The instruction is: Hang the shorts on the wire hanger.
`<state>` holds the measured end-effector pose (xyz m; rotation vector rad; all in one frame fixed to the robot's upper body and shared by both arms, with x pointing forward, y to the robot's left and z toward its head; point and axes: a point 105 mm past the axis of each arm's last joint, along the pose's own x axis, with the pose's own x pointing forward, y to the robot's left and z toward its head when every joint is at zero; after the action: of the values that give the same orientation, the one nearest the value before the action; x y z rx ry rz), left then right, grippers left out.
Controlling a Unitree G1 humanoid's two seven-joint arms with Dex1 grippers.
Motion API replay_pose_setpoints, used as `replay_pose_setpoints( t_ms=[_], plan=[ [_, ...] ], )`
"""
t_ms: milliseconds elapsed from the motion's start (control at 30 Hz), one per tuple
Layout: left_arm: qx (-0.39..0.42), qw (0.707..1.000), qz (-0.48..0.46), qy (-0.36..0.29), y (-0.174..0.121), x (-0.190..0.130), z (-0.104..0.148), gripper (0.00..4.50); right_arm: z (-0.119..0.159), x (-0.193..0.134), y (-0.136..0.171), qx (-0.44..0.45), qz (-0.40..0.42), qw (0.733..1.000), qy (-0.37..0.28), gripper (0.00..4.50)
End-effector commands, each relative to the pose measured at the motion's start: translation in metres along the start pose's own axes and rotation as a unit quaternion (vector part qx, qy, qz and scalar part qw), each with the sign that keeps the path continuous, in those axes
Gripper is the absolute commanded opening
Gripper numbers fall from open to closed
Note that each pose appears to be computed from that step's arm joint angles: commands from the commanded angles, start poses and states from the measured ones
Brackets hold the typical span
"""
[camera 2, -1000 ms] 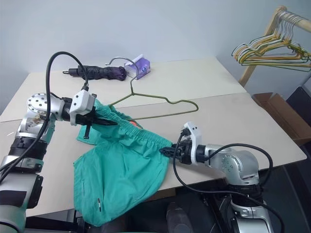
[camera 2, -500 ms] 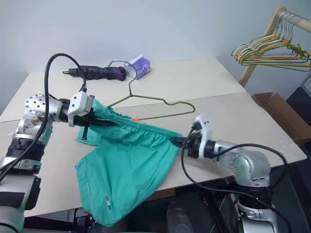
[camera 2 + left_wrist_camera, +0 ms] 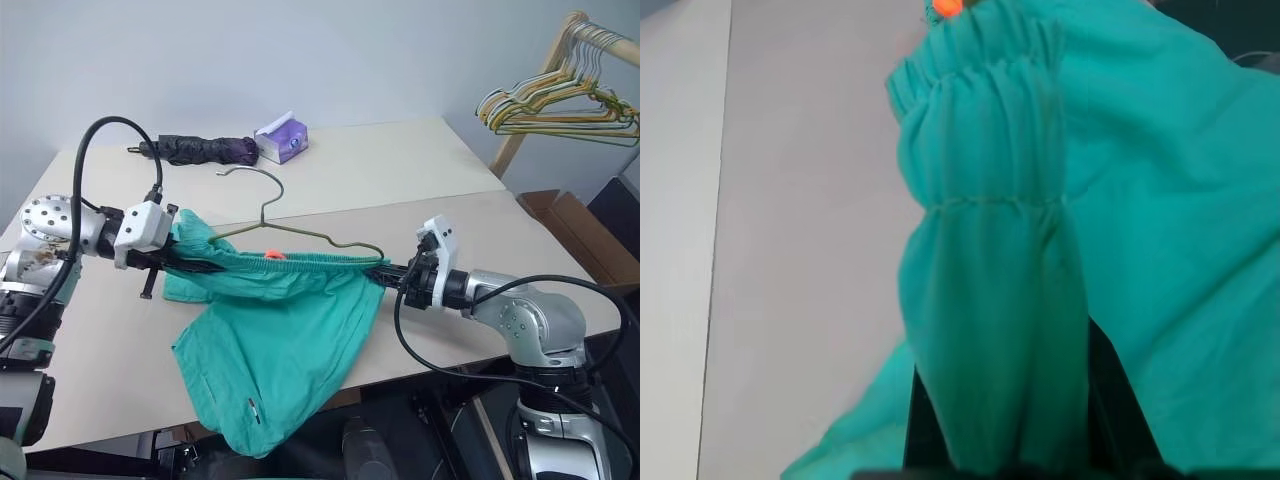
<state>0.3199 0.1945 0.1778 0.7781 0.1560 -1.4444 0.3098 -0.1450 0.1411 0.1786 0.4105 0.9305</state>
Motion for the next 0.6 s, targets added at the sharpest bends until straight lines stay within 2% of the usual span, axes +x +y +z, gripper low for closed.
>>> replay_pose_setpoints(
  t_ms=[33, 367, 600],
  plan=[
    [-0.034, 0.996, 0.04, 0.07, -0.001, -0.044, -0.02, 0.01, 0.01, -0.043, -0.045, -0.03, -0.123, 0.992, -0.006, 0.03],
    [-0.073, 0.986, 0.029, 0.144, -0.012, -0.068, -0.048, 0.01, 0.006, -0.049, -0.045, -0.106, -0.112, 0.988, 0.029, 0.03],
    [-0.078, 0.987, 0.033, 0.138, -0.011, -0.071, -0.048, 0.01, -0.003, -0.052, -0.059, -0.201, -0.155, 0.965, 0.058, 0.03]
  ],
)
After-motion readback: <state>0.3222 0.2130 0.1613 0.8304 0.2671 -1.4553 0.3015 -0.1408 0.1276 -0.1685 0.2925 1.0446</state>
